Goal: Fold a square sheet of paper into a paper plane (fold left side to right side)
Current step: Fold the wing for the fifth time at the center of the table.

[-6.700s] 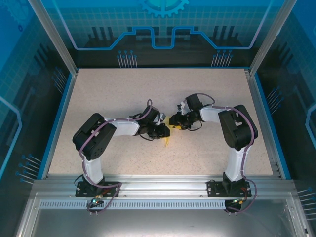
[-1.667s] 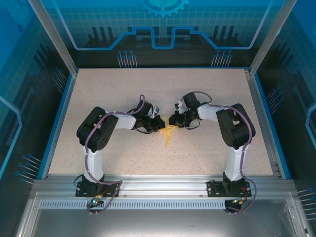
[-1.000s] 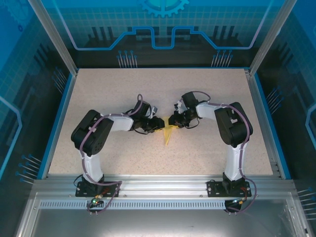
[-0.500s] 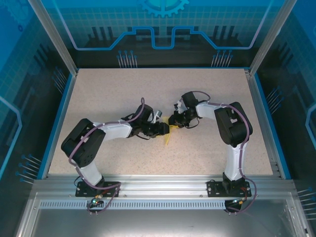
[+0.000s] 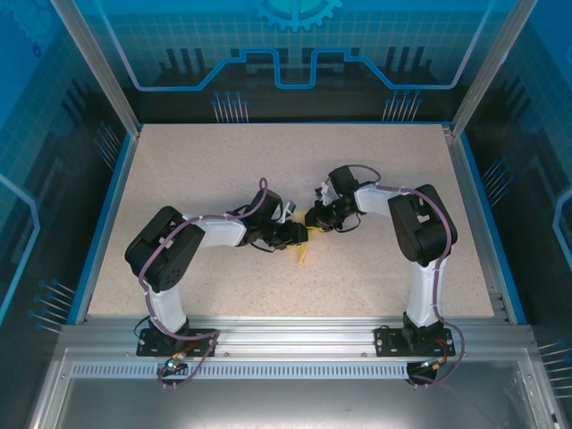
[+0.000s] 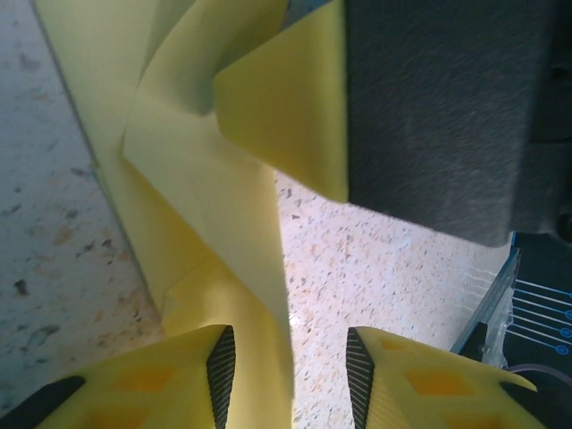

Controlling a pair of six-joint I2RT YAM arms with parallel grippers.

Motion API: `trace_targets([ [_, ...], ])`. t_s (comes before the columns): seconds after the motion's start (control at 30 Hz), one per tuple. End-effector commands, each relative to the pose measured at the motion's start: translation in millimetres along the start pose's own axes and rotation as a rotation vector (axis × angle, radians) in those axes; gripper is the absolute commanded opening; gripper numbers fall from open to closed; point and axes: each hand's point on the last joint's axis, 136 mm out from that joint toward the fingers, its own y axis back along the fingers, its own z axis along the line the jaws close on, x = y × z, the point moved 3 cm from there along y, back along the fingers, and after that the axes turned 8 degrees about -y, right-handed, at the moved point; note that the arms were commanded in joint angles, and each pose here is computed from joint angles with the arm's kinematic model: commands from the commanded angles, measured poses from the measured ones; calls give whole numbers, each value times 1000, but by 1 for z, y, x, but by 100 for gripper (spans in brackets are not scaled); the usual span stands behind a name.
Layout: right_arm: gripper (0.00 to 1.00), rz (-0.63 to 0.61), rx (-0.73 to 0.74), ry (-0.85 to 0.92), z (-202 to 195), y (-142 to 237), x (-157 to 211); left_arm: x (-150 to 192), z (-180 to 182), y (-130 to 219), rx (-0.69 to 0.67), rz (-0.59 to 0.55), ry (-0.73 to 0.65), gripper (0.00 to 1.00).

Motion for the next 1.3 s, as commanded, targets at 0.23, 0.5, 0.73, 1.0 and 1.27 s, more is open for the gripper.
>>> trace_targets([
  [0.23,20,63,98,-39,-26,-20,17,-6,-3,-11,11,19,-3,36],
  [0.5,20,66,101,-42,-28,-21,18,-1,-1,-15,17,42,-1,22],
  [0.73,20,64,106,-43,-29,-21,18,16,5,-21,24,78,24,15],
  [1.0,20,67,109,-45,-30,-21,19,28,7,-21,30,110,39,15],
  [1.27,20,66,110,-45,-30,-21,18,34,1,2,12,67,11,26],
])
